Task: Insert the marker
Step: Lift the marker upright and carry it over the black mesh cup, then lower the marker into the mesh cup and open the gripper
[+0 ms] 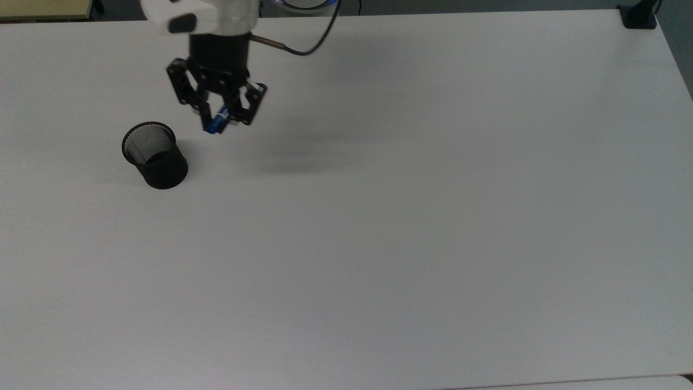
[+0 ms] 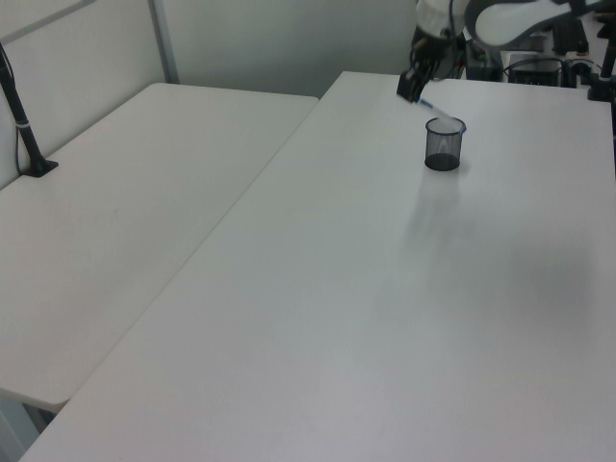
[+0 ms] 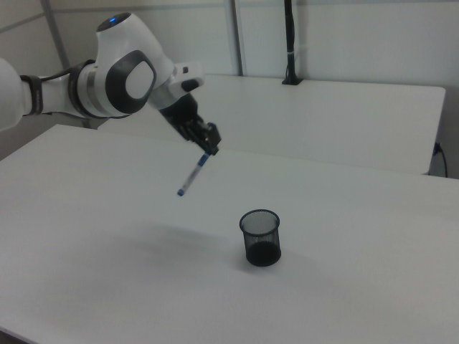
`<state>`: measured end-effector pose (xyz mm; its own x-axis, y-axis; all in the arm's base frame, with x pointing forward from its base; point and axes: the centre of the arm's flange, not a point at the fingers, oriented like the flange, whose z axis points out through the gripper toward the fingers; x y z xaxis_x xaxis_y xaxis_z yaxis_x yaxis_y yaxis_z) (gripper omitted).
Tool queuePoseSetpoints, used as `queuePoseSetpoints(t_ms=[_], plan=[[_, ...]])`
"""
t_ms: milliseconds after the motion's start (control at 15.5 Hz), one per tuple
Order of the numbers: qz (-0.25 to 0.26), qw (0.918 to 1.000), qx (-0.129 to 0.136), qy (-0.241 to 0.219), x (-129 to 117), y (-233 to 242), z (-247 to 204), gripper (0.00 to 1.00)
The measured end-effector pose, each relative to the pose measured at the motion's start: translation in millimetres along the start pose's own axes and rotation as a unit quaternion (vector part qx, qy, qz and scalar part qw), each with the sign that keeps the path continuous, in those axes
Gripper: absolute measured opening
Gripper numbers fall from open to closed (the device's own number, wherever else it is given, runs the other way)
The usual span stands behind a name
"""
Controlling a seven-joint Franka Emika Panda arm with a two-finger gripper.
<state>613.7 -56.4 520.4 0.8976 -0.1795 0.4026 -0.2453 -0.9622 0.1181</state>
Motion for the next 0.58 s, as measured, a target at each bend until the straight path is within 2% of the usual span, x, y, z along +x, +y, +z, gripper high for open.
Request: queuePoseSetpoints(t_ms=[259,453,582], plan=[[-0.003,0.9953,-0.005,0.096,14.2,68.4,3.4,0.23],[-0.031,0.9856,-0.011,0.166,-1.6,102.1,34.0,0.23],[-0.038,0.9828,-0.016,0.18,-16.7,117.7,55.7,0.23]])
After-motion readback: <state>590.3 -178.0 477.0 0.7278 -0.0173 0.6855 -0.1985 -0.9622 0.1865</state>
